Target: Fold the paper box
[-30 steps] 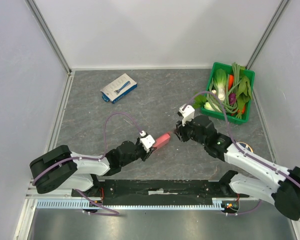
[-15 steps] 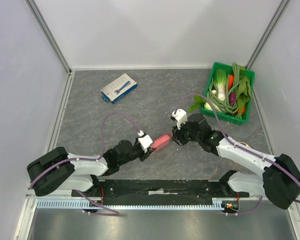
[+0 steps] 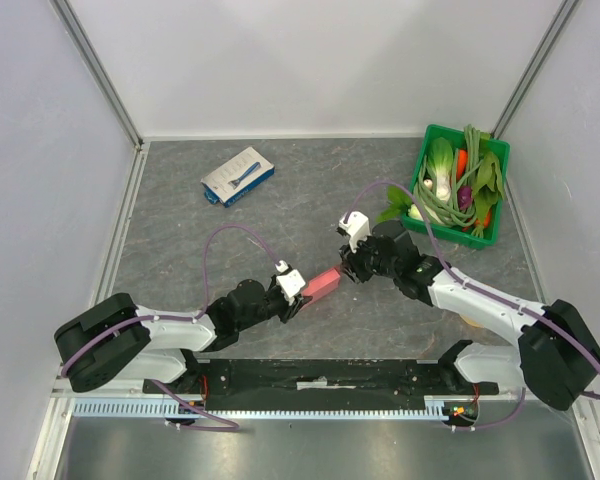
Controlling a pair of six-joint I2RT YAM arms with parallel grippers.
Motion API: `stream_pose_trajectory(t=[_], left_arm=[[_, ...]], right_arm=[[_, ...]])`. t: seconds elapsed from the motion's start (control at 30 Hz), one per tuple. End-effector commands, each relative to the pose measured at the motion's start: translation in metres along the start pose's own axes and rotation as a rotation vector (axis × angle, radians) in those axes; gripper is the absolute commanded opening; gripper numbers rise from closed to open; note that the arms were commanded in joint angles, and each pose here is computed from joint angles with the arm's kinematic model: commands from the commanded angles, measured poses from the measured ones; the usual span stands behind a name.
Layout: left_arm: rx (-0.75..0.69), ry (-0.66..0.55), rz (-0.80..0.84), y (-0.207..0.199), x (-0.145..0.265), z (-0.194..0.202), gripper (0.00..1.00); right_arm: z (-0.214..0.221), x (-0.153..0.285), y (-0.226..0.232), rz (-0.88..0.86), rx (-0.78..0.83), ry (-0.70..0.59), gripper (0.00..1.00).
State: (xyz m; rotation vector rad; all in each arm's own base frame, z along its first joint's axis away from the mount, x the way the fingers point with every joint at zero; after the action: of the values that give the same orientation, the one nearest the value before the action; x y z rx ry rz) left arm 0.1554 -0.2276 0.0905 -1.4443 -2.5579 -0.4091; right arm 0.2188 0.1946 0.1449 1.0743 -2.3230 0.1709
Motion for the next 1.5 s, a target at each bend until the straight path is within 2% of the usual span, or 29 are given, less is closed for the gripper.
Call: stream_pose_trajectory(t=[0.0, 0.1, 0.23, 0.57, 0.67, 0.77, 0.93, 1.07, 1.33, 1.47], left_arm=[[-0.016, -0.057, 0.005, 0.001, -0.001, -0.010, 0.08], [-0.016, -0.058, 0.002, 0.001, -0.001, -0.010, 0.08], [-0.014, -0.056, 0.001, 0.001, -0.001, -0.010, 0.08], [-0.017, -0.051, 0.000, 0.001, -0.002, -0.009, 0.08], [-0.015, -0.052, -0.003, 0.001, -0.002, -0.010, 0.08], [-0.014, -0.052, -0.006, 0.002, -0.002, -0.009, 0.08], [-0.015, -0.044, -0.014, 0.003, -0.003, -0.008, 0.08], [-0.016, -0.033, -0.022, 0.004, -0.005, -0.007, 0.08], [-0.017, -0.023, -0.034, 0.005, -0.008, -0.005, 0.08], [-0.017, -0.023, -0.034, 0.005, -0.007, -0.004, 0.08]], right_arm=[[-0.022, -0.004, -0.008, 0.040, 0.026, -0.055, 0.43], [-0.025, -0.005, -0.005, 0.007, 0.030, -0.070, 0.42], [-0.026, -0.007, -0.001, -0.044, 0.066, -0.073, 0.35], [-0.025, -0.003, 0.004, -0.088, 0.085, -0.103, 0.35], [-0.024, -0.004, 0.005, -0.091, 0.081, -0.092, 0.31], [-0.023, -0.004, 0.004, -0.093, 0.077, -0.089, 0.22], [-0.023, -0.006, 0.008, -0.117, 0.044, -0.070, 0.00], [-0.023, -0.007, 0.012, -0.109, -0.071, -0.057, 0.00], [-0.022, -0.003, 0.025, 0.071, -0.277, -0.094, 0.00], [-0.017, -0.005, 0.041, 0.114, -0.259, -0.129, 0.00]])
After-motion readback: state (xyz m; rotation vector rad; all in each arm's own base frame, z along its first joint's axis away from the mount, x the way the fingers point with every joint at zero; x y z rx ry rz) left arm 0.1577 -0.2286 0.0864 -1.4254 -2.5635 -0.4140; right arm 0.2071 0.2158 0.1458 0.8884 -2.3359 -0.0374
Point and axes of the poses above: each gripper's point midway between its finger pads, its own x axis back along the fingers, its own y axis along the line the jaws close on, z = x × y, the point moved 7 cm from there along x, back along the fingers, and after that the axes turned 5 degrees about -x, right-handed, at the moved point
